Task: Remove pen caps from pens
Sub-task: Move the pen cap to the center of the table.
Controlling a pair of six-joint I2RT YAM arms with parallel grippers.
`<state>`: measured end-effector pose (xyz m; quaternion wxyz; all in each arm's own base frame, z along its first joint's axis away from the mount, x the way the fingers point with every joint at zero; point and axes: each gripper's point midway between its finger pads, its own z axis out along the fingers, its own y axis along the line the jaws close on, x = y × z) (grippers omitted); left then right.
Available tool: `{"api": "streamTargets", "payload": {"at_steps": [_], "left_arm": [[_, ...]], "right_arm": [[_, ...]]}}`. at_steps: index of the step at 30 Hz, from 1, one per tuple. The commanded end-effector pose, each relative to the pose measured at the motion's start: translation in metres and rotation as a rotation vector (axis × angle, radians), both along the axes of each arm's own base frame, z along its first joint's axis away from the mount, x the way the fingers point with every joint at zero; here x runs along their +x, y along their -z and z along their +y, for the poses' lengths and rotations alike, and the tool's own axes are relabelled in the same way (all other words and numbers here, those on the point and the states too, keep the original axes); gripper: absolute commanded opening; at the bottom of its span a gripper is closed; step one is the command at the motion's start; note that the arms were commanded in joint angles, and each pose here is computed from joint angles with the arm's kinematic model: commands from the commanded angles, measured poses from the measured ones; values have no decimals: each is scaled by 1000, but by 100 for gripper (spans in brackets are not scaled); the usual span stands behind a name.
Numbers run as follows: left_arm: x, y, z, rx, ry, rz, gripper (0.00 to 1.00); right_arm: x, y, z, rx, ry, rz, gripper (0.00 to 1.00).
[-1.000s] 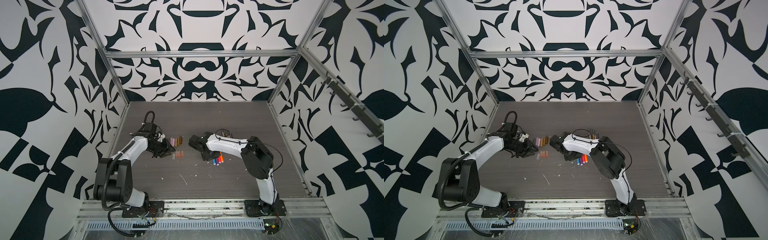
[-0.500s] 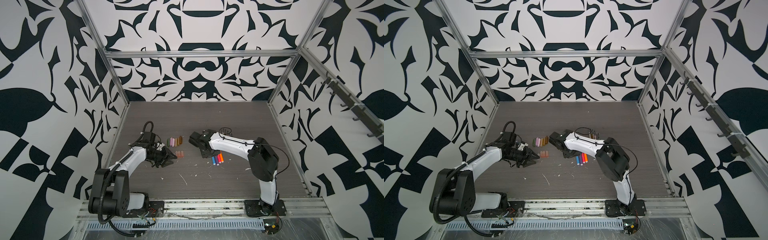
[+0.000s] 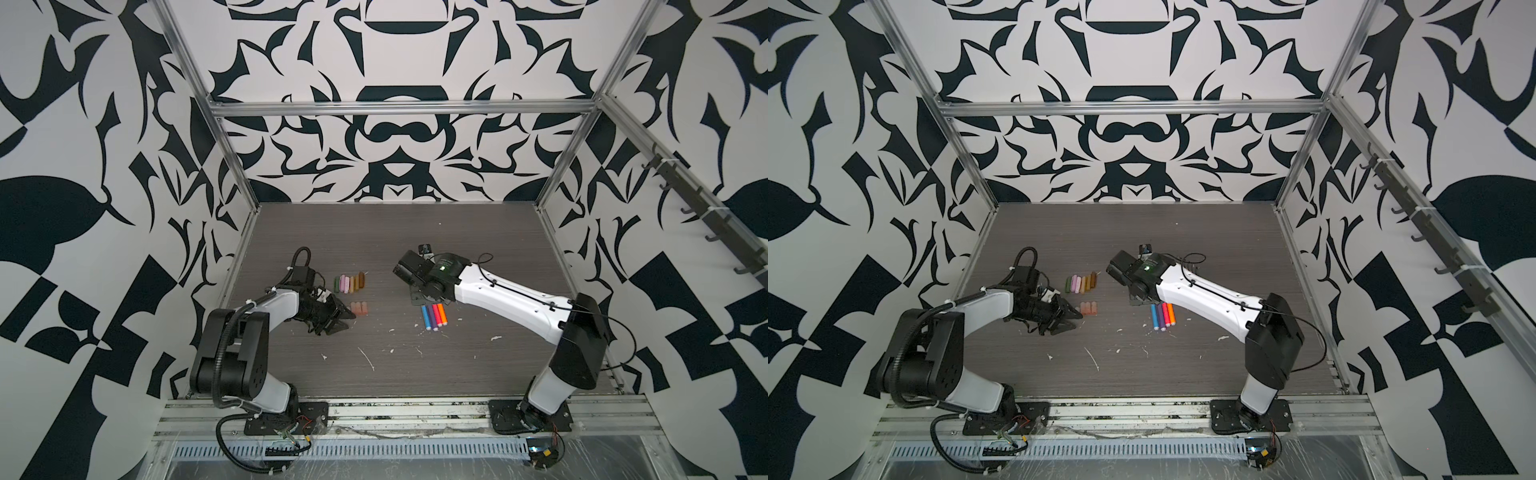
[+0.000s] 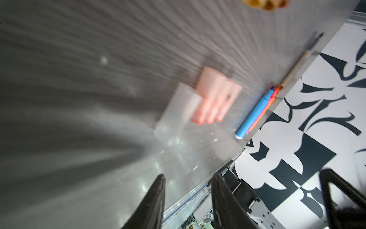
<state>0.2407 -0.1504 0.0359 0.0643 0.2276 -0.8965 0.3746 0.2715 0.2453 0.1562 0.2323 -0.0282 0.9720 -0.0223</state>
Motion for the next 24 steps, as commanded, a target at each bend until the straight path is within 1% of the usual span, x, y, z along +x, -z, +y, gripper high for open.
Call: {"api": "streamTargets", "payload": {"at_steps": [1, 7, 16, 24], "left_arm": [[12, 6, 4, 28, -7, -36, 42], [24, 11, 13, 79, -16, -62, 42], [31, 20, 11, 64, -13, -51, 42], [37, 19, 10, 65, -9, -58, 42]], "right_arm": [[-6, -8, -11, 15, 35, -29, 24], [-16, -7, -25, 29, 61, -34, 24], [-18, -7, -32, 27, 71, -42, 24], [-16, -8, -28, 30, 70, -43, 24]]}}
